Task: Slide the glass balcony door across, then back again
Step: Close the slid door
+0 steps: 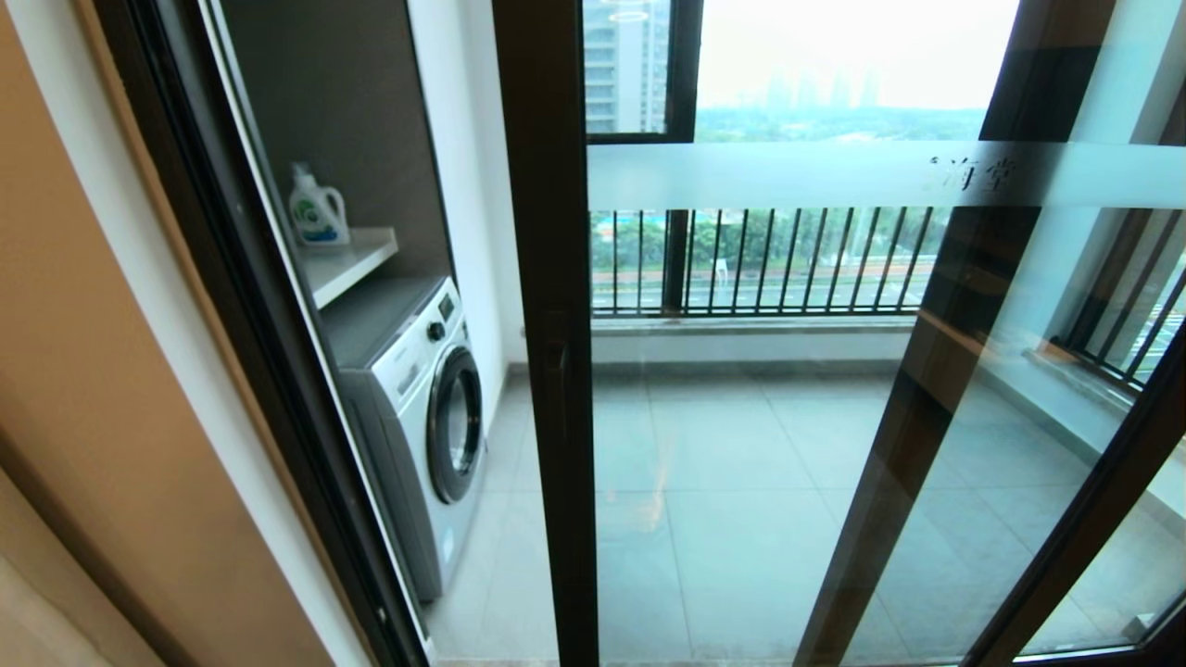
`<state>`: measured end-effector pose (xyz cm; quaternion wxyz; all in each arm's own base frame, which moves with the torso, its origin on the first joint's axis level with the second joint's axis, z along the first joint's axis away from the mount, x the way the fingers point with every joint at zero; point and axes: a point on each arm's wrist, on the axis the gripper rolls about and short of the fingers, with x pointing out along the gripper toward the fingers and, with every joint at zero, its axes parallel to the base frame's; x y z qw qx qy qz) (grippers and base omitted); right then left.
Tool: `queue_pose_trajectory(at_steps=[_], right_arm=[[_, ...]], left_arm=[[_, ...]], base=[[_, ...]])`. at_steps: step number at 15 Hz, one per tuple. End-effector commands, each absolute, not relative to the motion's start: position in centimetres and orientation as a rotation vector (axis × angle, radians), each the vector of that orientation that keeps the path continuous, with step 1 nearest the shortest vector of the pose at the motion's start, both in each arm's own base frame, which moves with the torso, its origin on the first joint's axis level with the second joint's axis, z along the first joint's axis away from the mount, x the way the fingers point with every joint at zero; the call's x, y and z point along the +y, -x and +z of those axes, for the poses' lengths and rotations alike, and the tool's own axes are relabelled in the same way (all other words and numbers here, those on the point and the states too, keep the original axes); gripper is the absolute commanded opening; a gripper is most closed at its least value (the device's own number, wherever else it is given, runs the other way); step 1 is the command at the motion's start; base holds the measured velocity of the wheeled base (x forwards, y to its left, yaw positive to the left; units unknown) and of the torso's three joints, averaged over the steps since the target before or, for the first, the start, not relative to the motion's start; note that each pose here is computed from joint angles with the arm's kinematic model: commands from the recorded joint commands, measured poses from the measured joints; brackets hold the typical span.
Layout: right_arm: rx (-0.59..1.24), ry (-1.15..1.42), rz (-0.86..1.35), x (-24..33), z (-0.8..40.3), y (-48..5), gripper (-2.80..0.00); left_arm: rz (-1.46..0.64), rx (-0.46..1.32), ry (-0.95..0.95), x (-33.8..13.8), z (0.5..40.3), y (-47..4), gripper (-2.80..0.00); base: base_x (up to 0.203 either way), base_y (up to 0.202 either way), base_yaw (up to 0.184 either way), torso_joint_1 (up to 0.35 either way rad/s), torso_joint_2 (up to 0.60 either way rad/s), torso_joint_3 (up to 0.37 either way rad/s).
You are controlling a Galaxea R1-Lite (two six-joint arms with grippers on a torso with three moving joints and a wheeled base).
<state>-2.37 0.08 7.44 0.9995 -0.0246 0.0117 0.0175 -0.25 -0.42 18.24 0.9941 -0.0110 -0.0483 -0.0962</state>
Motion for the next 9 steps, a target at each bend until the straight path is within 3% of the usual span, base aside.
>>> queue_pose_trajectory(at_steps=[1,5,9], right_arm=[[0.025,0.05,0.036,0.1,7.4,2.4,-2.8],[0.025,0.05,0.036,0.1,7.4,2.4,-2.8],[0.025,0.05,0.036,0.1,7.4,2.4,-2.8]], left_arm=[[-0.269,0.095,0.037,-0.7,20.2,-8.0,-2.8],[-0.419,0.117,-0.003,-3.0,20.6,-19.5,-2.8],[-0.55,0.096,-0.016,-8.4,19.5,-27.2,-2.8]], base=[[0.0,0.0,0.0,0.0,0.0,0.0],[0.0,0.0,0.0,0.0,0.0,0.0],[0.0,0.0,0.0,0.0,0.0,0.0]])
